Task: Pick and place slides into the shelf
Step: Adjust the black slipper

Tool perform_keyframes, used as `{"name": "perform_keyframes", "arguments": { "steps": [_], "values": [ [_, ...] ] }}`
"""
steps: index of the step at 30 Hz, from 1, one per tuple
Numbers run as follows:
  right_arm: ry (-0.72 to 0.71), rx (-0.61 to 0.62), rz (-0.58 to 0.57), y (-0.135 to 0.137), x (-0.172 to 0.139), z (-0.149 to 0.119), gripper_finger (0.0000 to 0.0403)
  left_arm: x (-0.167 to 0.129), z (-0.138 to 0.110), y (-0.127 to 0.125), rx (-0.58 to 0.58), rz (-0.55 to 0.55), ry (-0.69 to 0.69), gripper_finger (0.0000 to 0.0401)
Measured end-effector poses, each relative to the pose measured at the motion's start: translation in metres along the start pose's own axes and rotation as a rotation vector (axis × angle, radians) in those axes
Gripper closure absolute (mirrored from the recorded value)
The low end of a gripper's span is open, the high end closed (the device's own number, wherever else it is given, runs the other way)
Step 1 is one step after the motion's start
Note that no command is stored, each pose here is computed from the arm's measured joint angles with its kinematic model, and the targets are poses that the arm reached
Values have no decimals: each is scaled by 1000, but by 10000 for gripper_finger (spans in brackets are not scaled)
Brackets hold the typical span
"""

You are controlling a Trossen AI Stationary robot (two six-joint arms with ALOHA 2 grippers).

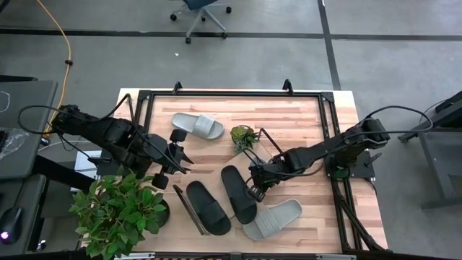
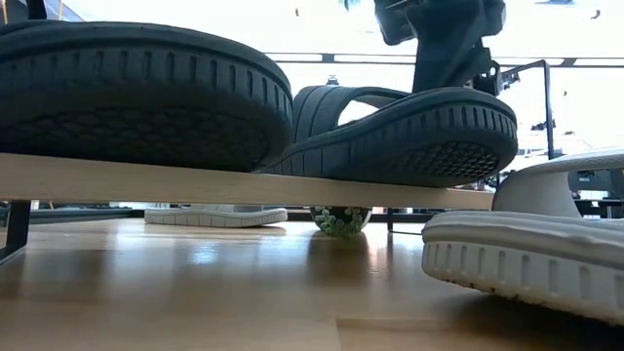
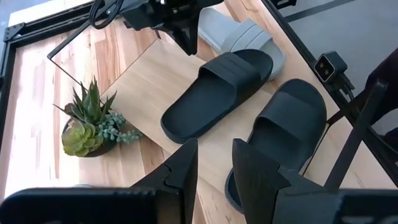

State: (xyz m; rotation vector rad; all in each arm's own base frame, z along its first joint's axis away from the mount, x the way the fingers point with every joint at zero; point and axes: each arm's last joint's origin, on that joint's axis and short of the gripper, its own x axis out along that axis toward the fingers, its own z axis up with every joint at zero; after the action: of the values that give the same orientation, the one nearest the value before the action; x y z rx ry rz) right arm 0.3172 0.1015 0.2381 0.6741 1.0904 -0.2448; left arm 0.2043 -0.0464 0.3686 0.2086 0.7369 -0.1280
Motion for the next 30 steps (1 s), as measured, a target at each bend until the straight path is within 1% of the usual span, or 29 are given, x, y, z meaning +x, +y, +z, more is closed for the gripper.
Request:
{"name": "perform_keyframes", "arguments": {
  "steps": [4, 11, 19, 30],
  "values": [
    [12, 4, -14, -1, 6, 0, 375, 0, 0, 0, -12, 0, 0, 313],
    [57, 11, -41, -4, 26, 0, 375, 0, 0, 0, -27, 1, 0, 313],
    [20, 7, -25, -1, 28, 3, 375, 0, 0, 0, -46, 8, 1, 313],
    [-18, -4, 20, -4, 28, 15, 375, 0, 0, 0, -60, 13, 1, 313]
  ]
}}
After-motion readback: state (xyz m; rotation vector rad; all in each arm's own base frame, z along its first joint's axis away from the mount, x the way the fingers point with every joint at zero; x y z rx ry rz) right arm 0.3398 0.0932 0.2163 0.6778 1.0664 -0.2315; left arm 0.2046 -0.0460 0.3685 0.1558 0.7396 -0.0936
